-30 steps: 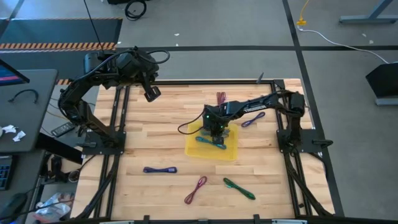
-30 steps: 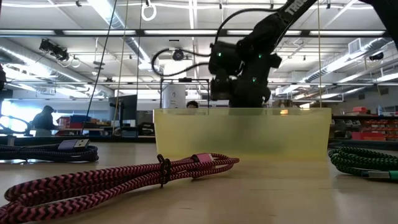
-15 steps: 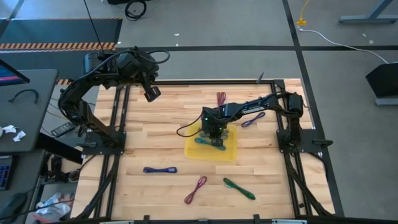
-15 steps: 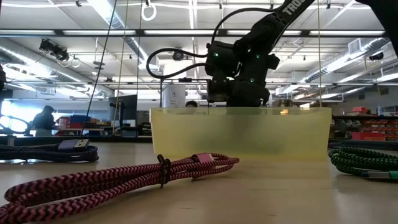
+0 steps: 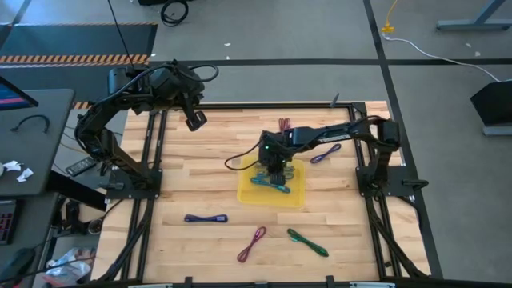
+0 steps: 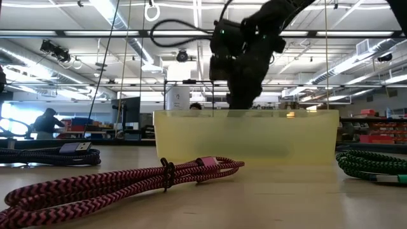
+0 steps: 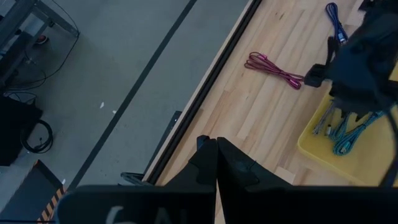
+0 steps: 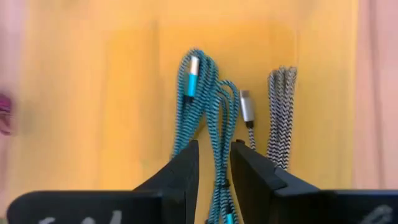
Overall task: Pick and place USB-C Cables
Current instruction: Put the top purple charger cable into the yellow bin
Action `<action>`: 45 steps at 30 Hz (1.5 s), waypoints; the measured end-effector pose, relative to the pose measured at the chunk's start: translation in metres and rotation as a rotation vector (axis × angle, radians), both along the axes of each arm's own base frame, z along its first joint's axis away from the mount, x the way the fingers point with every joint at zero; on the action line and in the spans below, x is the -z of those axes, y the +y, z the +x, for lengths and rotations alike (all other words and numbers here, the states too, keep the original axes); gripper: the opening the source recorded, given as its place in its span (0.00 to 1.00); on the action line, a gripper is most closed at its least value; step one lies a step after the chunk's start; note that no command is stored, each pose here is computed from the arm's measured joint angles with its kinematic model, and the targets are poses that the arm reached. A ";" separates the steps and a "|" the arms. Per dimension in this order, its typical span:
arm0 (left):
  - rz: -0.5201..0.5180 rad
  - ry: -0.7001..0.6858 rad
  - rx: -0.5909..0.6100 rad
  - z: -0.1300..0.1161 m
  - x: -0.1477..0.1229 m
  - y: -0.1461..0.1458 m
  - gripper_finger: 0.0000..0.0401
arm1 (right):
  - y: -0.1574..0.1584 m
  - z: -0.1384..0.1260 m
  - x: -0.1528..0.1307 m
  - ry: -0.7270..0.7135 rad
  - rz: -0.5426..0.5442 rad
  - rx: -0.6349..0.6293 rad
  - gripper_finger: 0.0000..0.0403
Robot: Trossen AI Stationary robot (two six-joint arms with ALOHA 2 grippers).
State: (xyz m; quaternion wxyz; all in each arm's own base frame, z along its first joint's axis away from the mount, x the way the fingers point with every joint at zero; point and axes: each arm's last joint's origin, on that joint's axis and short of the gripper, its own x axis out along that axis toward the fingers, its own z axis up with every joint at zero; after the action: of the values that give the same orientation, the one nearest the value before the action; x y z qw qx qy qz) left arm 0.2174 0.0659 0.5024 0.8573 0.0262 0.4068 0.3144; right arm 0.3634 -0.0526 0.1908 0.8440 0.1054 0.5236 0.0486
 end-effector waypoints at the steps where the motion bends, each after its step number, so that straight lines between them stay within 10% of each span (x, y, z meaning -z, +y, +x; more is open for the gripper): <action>1: 0.000 0.000 0.000 0.000 0.000 0.000 0.01 | 0.001 -0.001 -0.007 -0.003 -0.001 -0.001 0.24; 18: 0.001 0.003 0.002 0.001 0.000 0.000 0.01 | -0.003 -0.111 -0.072 0.321 -0.081 0.204 0.24; 30: -0.001 -0.001 0.000 0.001 0.000 0.000 0.01 | -0.001 -0.166 -0.031 0.406 -0.079 0.154 0.31; 45: -0.045 -0.054 -0.063 0.001 0.000 0.000 0.01 | -0.037 -0.162 -0.002 0.284 -0.039 0.106 0.41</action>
State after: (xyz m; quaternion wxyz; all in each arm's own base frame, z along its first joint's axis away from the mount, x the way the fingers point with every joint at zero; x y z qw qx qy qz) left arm 0.2183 0.0660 0.5022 0.8579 -0.0142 0.3912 0.3328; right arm 0.2011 -0.0892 0.1929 0.7649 0.1224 0.6321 -0.0217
